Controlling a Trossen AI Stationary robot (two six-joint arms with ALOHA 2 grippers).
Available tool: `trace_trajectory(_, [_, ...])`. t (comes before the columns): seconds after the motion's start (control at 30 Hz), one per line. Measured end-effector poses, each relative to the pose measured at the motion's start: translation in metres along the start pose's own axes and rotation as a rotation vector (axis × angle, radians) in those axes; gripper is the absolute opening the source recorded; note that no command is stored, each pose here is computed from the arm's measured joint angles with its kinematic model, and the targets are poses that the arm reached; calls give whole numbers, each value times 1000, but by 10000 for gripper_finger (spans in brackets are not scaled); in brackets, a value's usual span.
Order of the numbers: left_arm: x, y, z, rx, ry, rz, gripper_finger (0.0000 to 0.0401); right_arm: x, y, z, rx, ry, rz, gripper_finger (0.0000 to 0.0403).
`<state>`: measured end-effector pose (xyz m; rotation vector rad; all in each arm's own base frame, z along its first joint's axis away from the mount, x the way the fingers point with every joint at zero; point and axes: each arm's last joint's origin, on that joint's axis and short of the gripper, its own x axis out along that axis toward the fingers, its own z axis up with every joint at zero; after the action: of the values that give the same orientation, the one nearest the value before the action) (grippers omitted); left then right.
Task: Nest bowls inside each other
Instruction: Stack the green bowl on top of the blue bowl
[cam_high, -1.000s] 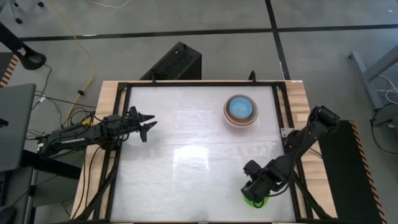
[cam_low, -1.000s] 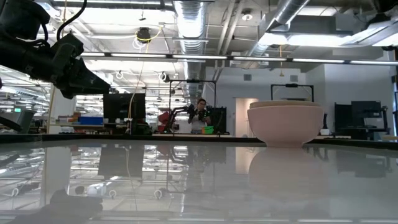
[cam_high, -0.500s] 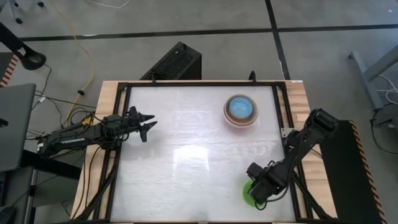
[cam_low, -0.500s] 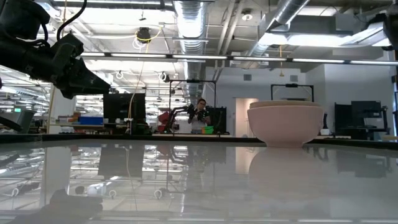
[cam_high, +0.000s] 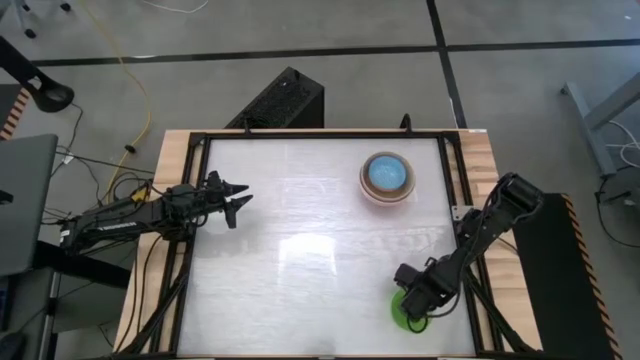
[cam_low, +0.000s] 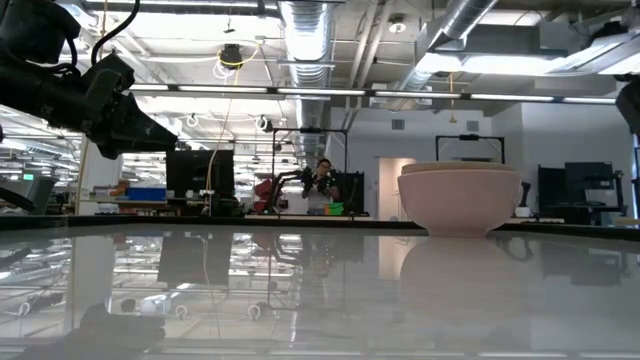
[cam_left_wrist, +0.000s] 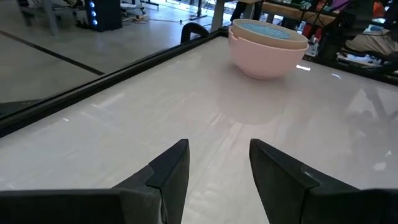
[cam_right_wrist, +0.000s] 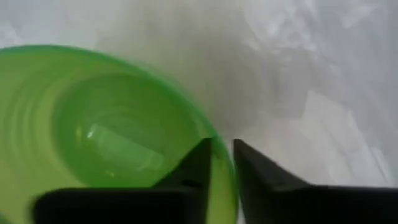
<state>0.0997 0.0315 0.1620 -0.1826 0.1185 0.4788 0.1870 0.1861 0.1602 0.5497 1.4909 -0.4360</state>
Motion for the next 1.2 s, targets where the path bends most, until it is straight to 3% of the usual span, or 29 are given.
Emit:
trace_trajectory(0.13, [0,0,0,0,0,0,158,-3,1,10,-62,53,50,17])
trace_trajectory(0.3, [0,0,0,0,0,0,158,-22,-1,35,-35,94,143,22])
trace_trajectory(0.63, [0,0,0,0,0,0,158,-91,-29,112,-92,-133,338,10])
trace_trajectory(0.83, [0,0,0,0,0,0,158,-131,-72,157,-113,-330,252,8])
trace_trajectory(1.0, [0,0,0,1,1,0,158,-158,-120,188,-14,-467,165,8])
trace_trajectory(1.2, [0,0,0,1,1,0,158,-162,-183,207,95,-436,35,7])
